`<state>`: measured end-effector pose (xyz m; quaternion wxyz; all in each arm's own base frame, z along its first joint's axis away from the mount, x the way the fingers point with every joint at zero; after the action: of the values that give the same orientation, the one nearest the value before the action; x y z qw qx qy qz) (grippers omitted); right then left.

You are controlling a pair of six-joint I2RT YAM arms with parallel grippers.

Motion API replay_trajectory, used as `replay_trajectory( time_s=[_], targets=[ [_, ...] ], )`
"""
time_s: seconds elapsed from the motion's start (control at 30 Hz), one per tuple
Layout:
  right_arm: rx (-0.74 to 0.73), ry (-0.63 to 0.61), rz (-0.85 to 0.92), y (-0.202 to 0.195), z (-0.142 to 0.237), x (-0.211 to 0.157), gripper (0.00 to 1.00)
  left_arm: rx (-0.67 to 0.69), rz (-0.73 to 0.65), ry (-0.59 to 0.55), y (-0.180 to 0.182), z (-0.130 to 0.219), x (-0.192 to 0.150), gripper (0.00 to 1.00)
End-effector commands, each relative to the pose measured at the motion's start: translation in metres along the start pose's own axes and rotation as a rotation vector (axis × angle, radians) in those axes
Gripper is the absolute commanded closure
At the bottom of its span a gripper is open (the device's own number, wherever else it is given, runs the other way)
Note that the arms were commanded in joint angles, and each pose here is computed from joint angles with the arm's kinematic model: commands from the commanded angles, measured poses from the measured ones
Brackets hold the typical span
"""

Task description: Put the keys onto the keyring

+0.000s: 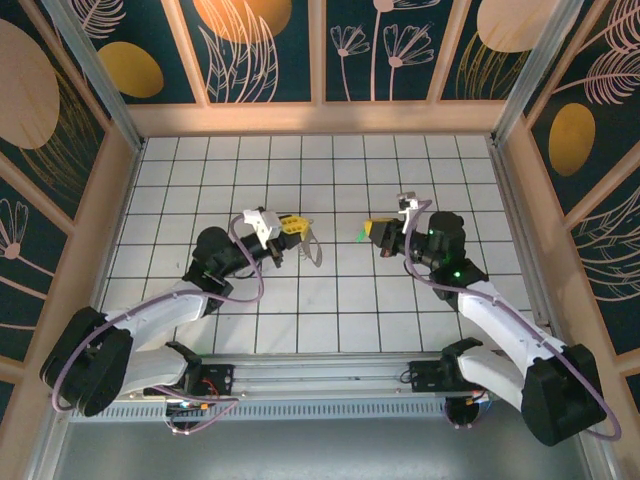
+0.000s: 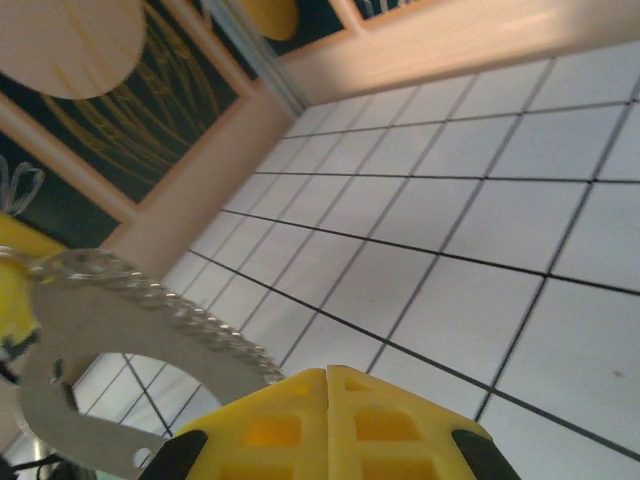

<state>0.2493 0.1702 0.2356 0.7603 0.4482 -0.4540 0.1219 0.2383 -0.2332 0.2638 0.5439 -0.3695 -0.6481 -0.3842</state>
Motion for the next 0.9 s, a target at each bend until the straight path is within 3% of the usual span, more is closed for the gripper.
replay_trajectory(
  time_s=[0.0, 0.87],
  targets=[
    [0.121, -0.042, 0.096, 0.017, 0.006, 0.009, 1.00, -0.038, -0.040, -0.020, -0.001, -0.008, 0.009, 1.00],
    [0.311, -0.077, 0.105, 0.048, 0.008, 0.009, 1.00, -0.064, -0.012, -0.011, 0.000, -0.017, 0.004, 1.00]
  ],
)
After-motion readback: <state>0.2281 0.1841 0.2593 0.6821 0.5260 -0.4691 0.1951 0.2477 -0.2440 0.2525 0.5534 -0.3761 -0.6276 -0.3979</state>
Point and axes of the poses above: each hand's point on the last joint's axis, 136 mm out from that joint toward the fingers, its own z axis back along the fingers, its own y axis along the line the jaws close on, x = y × z, the point moved 5 cm from there along z, back along the fingers, and after that the axes turned 3 degrees about -z, right-handed, at the moved point
